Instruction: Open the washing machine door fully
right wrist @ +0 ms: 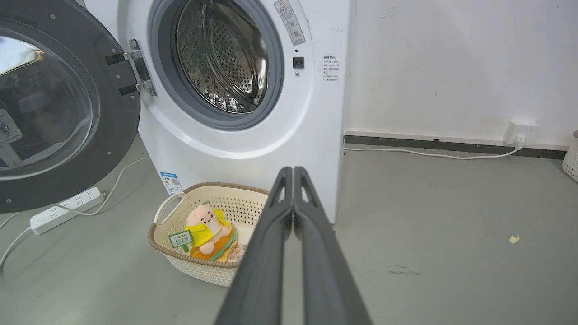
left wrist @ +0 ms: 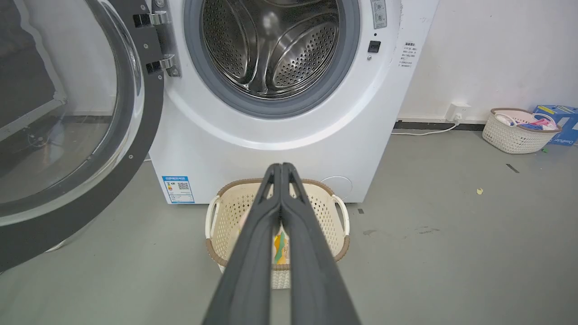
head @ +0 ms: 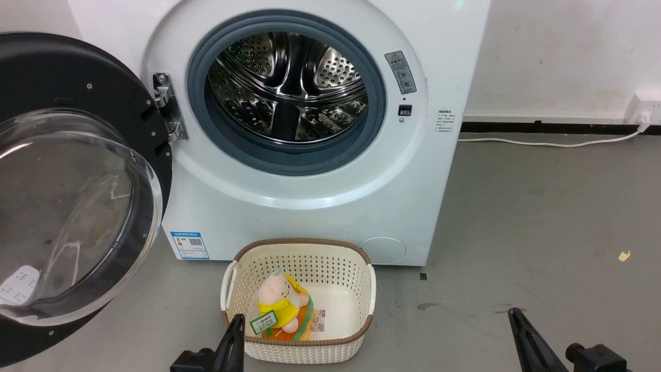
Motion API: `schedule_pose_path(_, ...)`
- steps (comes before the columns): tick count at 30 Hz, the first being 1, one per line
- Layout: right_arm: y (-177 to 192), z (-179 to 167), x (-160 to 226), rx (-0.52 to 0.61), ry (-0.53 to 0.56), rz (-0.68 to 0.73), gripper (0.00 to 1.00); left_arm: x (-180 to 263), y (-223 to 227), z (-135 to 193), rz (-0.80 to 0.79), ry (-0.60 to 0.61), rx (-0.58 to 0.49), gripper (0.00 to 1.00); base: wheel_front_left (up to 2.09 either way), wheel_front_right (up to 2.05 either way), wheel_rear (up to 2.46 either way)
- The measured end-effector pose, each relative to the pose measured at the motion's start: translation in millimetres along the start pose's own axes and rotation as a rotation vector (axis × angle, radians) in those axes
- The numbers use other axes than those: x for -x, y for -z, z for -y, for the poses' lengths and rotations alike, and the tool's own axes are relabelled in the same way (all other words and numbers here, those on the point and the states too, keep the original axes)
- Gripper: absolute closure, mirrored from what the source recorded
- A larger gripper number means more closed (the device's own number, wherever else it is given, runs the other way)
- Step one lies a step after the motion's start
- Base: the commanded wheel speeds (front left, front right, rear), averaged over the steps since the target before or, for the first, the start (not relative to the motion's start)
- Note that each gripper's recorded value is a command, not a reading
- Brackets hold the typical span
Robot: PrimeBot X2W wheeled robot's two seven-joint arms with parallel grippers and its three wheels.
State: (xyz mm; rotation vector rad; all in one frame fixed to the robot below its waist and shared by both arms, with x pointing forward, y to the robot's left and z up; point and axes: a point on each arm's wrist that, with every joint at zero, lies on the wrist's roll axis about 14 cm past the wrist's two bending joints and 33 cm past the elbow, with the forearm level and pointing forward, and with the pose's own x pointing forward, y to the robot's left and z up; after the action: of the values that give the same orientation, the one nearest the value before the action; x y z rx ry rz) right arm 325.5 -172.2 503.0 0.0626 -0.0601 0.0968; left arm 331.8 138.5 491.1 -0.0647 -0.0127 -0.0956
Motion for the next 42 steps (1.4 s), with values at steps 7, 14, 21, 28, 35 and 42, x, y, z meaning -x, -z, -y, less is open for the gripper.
schedule_pose_path(7, 2, -1, -1, 0.010, -0.003, -0.018, 1.00, -2, -2, -5, -0.003, -0.011, -0.012, 1.00, 0.00, 0.00, 0.00)
schedule_pose_path(14, -3, -2, -8, 0.019, -0.009, -0.015, 1.00, -7, -6, -7, -0.002, -0.012, -0.021, 1.00, 0.00, 0.00, 0.00)
schedule_pose_path(21, -2, -2, -9, 0.027, -0.012, -0.025, 1.00, -9, -7, -9, -0.006, -0.017, -0.027, 1.00, 0.00, 0.00, 0.00)
schedule_pose_path(28, -4, -3, -13, 0.030, -0.014, -0.028, 1.00, -10, -9, -12, -0.011, -0.025, -0.033, 1.00, 0.00, 0.00, 0.00)
schedule_pose_path(35, -4, -3, -16, 0.037, -0.017, -0.038, 1.00, -12, -9, -14, -0.015, -0.029, -0.039, 1.00, 0.00, 0.00, 0.00)
schedule_pose_path(42, -5, -4, -19, 0.043, -0.019, -0.042, 1.00, -16, -14, -16, -0.010, -0.033, -0.047, 1.00, 0.00, 0.00, 0.00)
